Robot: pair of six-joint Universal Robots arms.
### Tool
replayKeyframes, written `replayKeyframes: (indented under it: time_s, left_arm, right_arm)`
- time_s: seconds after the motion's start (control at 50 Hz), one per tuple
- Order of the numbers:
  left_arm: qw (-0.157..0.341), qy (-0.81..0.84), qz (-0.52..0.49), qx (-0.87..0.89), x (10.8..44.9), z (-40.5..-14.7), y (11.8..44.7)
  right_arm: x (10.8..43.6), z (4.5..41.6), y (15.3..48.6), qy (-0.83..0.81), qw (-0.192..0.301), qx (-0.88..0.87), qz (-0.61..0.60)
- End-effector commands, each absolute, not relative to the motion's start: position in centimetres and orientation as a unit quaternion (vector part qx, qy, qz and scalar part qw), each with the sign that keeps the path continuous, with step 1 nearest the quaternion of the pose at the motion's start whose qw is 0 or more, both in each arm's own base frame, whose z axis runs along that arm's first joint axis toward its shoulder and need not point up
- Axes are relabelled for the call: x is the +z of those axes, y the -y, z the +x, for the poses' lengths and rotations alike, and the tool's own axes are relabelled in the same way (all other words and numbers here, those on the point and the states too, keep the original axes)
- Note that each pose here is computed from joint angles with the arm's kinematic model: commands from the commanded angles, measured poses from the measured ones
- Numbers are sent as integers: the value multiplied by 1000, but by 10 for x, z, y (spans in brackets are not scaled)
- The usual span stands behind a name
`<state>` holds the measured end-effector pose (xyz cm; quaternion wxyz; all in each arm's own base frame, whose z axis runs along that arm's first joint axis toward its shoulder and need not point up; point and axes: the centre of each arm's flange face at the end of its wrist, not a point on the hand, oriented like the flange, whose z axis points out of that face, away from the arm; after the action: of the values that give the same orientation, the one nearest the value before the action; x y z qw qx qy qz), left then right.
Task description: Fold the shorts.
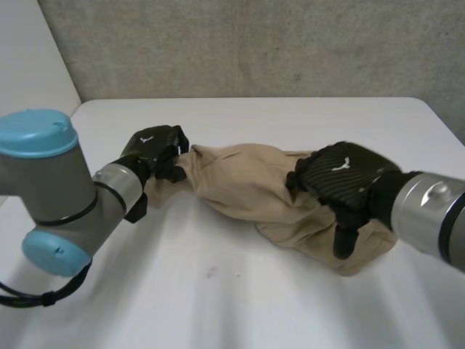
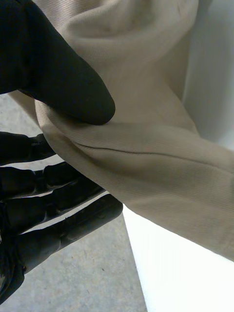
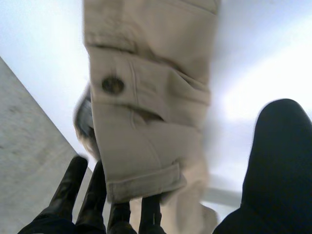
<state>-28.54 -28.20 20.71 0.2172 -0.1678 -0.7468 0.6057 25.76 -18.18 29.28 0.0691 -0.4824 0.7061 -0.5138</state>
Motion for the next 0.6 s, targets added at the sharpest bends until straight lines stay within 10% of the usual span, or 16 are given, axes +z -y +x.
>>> replayKeyframes:
  time_s: [0.02,0.38,0.6]
  left_arm:
    - [216,743,-184,607,213,-283,260]
    - [161,735,-249,610,212,-268,228]
    - [163,729,-249,617,219,-262,213]
  right_arm:
    - [334,257,227,-697,130,-625,-326]
    - [306,300,272,-735,181,-571,-318]
    - [256,317,304,-729,123,-536,-407]
